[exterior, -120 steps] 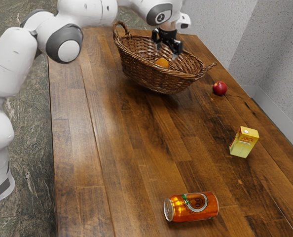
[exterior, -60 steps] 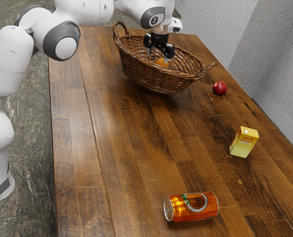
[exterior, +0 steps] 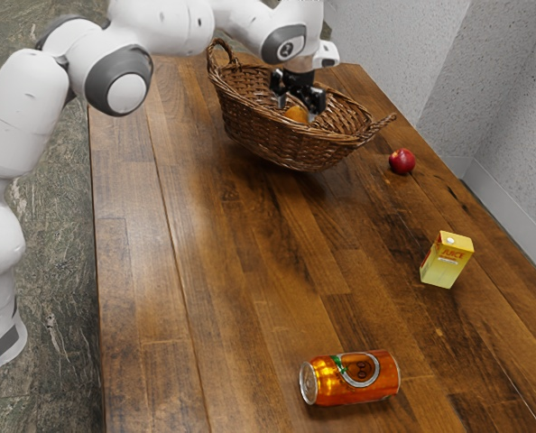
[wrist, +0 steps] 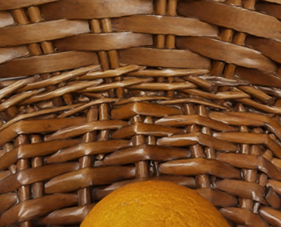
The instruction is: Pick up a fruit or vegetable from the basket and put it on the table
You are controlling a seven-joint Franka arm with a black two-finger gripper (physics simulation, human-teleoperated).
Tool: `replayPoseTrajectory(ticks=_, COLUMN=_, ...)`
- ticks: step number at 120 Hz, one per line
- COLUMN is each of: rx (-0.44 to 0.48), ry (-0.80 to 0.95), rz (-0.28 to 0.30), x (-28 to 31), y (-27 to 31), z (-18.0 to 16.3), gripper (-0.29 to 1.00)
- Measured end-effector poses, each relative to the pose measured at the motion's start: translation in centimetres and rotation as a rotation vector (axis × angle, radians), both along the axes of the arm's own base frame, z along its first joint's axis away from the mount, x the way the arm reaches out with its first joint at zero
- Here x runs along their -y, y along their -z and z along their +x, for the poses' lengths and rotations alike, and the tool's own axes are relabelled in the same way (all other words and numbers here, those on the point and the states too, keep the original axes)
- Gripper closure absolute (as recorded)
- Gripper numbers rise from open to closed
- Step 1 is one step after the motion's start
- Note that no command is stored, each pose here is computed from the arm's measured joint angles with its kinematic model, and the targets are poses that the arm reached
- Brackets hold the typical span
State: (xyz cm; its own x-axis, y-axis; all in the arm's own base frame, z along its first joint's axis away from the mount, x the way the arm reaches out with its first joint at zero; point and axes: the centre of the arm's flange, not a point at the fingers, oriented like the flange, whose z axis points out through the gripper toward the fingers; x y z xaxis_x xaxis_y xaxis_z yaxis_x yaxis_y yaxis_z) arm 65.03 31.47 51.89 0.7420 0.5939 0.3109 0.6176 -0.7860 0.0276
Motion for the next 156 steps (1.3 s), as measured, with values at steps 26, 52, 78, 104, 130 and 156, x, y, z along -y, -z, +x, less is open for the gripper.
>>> replayPoseTrajectory(ticks=26, rx=-0.004, ry=-0.002, rz=-0.003, x=-0.2, y=1.3, z=0.4, gripper=0.00)
replayPoseTrajectory(ticks=52, rx=-0.001, ry=0.000, rz=-0.003, x=0.0, y=1.9, z=0.7, gripper=0.00)
replayPoseTrajectory(ticks=78, rx=-0.001, ry=-0.001, rz=-0.008, x=0.2, y=2.6, z=0.7, gripper=0.00)
replayPoseTrajectory(ticks=104, rx=0.003, ry=-0.005, rz=-0.009, x=0.1, y=3.1, z=0.7, gripper=0.09)
replayPoseTrajectory(ticks=130, rx=0.006, ry=-0.010, rz=0.002, x=0.2, y=3.2, z=0.7, gripper=0.40)
replayPoseTrajectory(ticks=156, rx=0.040, ry=-0.027, rz=0.018, x=0.4, y=1.2, z=0.4, gripper=0.41)
